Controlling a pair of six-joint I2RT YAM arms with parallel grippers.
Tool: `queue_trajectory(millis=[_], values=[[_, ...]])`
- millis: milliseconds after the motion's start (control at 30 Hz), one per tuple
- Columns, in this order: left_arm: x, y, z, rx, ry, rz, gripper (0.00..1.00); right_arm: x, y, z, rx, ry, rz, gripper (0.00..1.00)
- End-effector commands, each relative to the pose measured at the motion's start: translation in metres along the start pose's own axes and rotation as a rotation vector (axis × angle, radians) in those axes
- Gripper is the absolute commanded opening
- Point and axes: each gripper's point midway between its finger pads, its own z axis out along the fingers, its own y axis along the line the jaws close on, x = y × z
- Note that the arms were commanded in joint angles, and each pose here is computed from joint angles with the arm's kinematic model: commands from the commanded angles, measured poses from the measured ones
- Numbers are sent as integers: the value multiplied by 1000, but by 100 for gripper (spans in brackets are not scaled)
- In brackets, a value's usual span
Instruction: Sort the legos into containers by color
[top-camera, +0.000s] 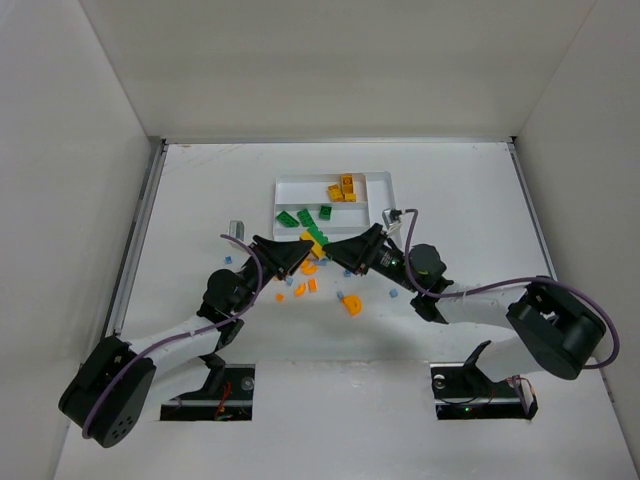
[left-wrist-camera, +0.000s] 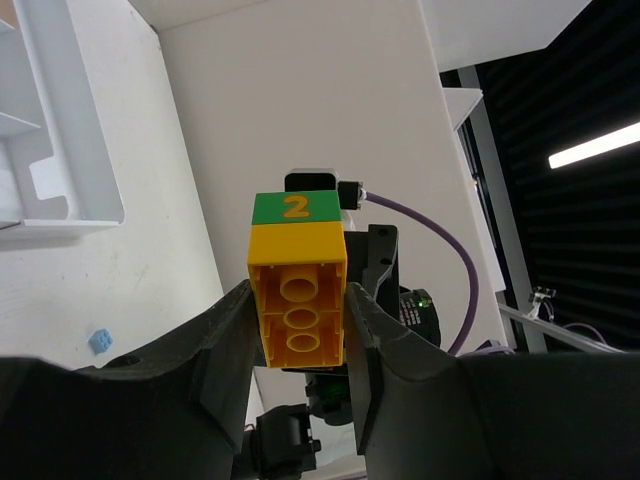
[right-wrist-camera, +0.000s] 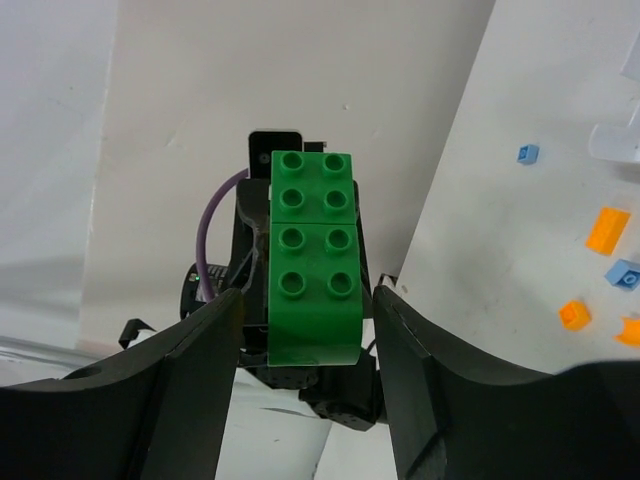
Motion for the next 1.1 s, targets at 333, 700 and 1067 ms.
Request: queue_trajectory(millis=[333, 700, 1067], values=[[-8, -30, -1, 115, -24, 23, 21, -8, 12, 4, -48, -31, -15, 42], [-12, -2, -10, 41, -22, 57, 20, -24, -17, 3, 109, -77, -133, 41], [-18, 13, -17, 0, -37, 84, 20, -50, -18, 2, 200, -111, -251, 41]])
